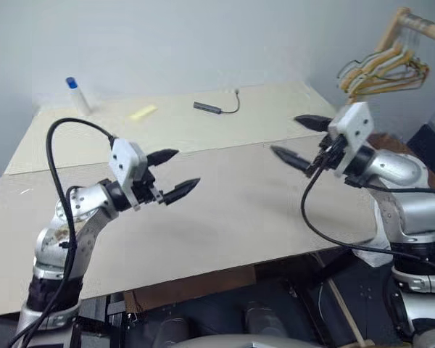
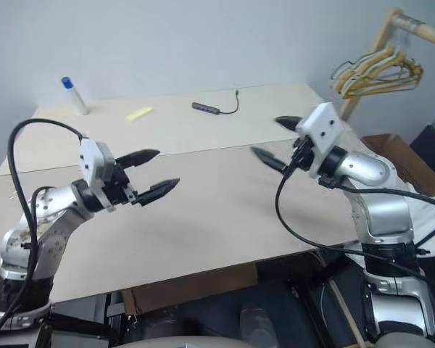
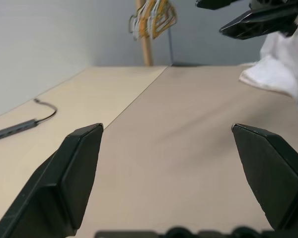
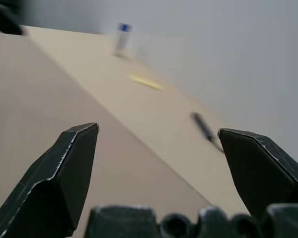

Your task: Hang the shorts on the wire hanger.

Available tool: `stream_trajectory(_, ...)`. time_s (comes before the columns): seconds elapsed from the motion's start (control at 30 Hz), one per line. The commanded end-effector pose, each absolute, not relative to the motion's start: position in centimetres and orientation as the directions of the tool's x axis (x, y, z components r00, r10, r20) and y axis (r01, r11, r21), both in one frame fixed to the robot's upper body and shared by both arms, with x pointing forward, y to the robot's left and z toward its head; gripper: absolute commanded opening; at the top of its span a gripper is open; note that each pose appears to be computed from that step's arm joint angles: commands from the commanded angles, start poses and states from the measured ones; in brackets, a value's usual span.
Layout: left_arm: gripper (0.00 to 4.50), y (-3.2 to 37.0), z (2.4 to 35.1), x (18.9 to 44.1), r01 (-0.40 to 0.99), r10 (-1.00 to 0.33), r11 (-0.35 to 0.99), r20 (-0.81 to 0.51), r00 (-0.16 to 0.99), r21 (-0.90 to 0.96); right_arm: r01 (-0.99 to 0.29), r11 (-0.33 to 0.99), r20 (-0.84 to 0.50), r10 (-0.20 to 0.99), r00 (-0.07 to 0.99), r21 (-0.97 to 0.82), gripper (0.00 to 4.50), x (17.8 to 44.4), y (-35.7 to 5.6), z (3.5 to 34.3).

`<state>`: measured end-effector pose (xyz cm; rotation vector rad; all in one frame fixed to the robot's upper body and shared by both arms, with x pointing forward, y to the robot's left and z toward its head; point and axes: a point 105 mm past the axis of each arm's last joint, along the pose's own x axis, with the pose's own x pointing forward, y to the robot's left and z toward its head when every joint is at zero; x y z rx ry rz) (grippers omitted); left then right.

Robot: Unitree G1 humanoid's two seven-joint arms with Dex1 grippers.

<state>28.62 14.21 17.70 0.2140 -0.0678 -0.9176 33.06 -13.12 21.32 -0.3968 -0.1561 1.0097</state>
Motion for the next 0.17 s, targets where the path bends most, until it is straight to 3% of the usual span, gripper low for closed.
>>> stream_trajectory(0.03, 4.50, 14.30, 18.64, 27.54, 0.760, -0.789, 0.588, -0.013, 0.614, 0.277, -0.845, 0.369, -0.097, 0.895, 0.435, -0.387, 4.48, 32.95, -12.20, 20.93)
stream_trajectory(0.17, 4.50, 14.64, 18.10, 27.28, 0.745, -0.767, 0.611, -0.032, 0.641, 0.268, -0.850, 0.354, -0.101, 0.901, 0.422, -0.389, 4.48, 33.34, -11.98, 20.87)
